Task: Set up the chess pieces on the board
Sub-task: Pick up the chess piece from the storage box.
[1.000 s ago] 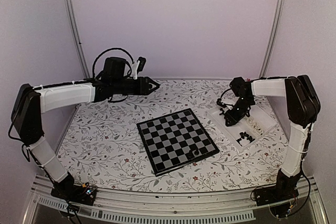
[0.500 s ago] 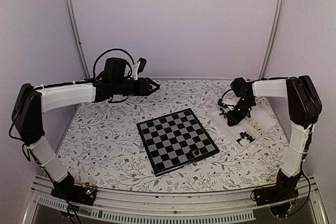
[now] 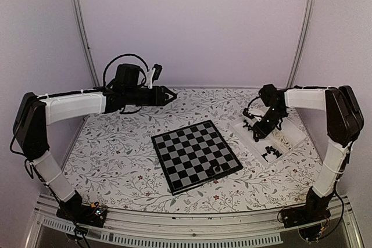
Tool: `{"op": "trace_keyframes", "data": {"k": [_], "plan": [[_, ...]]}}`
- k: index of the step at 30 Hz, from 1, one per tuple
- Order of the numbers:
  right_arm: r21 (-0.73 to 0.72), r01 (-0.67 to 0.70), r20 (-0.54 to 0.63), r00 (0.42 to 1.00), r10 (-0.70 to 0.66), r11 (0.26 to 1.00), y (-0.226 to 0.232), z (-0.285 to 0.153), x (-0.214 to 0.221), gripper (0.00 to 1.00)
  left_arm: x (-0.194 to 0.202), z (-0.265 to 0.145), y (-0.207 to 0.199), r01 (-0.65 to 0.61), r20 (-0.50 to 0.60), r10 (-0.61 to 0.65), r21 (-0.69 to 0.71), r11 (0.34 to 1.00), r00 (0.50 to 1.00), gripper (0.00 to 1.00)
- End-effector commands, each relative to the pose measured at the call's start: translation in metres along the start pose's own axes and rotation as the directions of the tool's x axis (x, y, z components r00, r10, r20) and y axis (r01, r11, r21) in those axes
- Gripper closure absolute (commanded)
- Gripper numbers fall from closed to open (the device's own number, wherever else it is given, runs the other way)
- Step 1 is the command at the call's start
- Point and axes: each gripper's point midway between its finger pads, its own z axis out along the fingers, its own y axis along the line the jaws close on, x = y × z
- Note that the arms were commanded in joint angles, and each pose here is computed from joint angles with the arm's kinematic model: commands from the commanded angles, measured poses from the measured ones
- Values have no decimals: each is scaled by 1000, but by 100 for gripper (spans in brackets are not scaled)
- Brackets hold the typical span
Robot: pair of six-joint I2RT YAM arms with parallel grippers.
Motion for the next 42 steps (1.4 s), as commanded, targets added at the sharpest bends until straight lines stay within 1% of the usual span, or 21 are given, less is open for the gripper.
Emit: {"op": "trace_keyframes", "data": {"k": [1,11,16,21,30,34,38,40,42], "plan": [[-12,-1,-3,1000,1,1000,2,3,2,67,-6,0,-11,-15,7,15,21,1000,1000,50],[-17,-19,-82,997,18,1000,2,23,18,65,-5,1,-11,-17,3,17,20,1000,1000,50],[-28,-26,-98,995,23,999,2,32,21,64,-4,2,-11,-17,-1,17,19,1000,1000,50],[-43,-33,-103,994,28,999,3,38,20,71,-5,2,-10,-20,-2,20,17,1000,1000,50],[-67,-80,-108,991,73,995,-5,46,21,70,-5,3,-11,-19,-3,19,19,1000,1000,50],[-74,-82,-114,991,74,994,-3,45,24,78,-5,4,-11,-19,-5,19,20,1000,1000,50],[-60,-76,-59,996,72,995,-5,25,15,82,-4,4,-13,-65,-36,66,23,998,997,51],[-63,-64,-3,998,64,996,-4,8,5,83,-6,3,-16,-83,-38,84,27,996,996,51],[-104,-12,104,994,23,995,6,-20,-14,83,-5,6,-22,-77,-42,80,55,995,996,51]]}}
